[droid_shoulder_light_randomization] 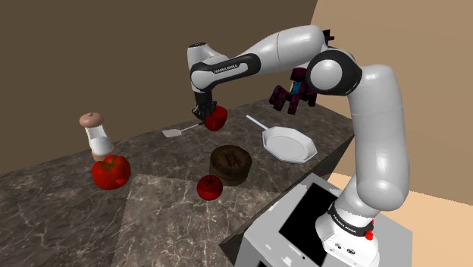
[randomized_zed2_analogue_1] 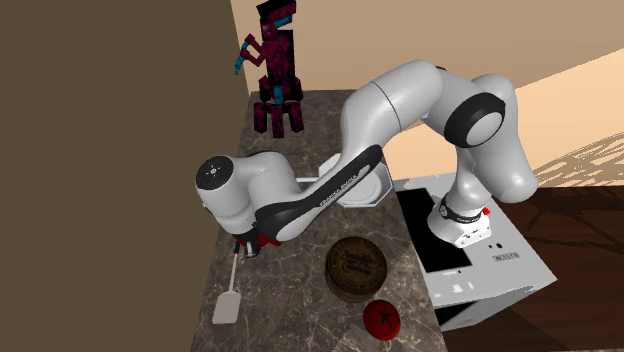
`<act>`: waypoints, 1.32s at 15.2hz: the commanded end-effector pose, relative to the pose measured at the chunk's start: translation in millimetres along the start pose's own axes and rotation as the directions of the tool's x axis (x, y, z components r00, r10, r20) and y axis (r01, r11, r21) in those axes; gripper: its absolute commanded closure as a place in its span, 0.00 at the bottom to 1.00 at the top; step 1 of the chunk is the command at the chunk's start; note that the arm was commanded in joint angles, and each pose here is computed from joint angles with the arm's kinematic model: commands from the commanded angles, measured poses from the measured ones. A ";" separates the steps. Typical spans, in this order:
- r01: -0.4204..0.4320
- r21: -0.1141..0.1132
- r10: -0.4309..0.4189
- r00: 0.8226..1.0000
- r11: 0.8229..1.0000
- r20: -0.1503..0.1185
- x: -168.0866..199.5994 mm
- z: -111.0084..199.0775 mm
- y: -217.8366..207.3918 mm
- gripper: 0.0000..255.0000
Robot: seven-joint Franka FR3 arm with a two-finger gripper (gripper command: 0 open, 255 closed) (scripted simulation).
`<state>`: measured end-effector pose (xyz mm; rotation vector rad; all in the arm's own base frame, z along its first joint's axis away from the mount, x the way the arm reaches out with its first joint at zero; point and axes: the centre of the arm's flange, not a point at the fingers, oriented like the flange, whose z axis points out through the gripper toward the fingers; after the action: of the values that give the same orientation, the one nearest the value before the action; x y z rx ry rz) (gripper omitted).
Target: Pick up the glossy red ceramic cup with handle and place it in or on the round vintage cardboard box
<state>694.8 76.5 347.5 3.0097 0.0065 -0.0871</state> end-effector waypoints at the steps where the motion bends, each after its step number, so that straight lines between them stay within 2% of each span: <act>1: 0.000 0.000 0.000 1.000 1.000 0.000 -0.3 -5.0 0.7 1.00; 20: 0.000 0.000 0.000 1.000 1.000 0.000 -6.1 -104.3 13.8 1.00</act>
<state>694.4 75.9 446.4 3.0097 0.0068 -0.0877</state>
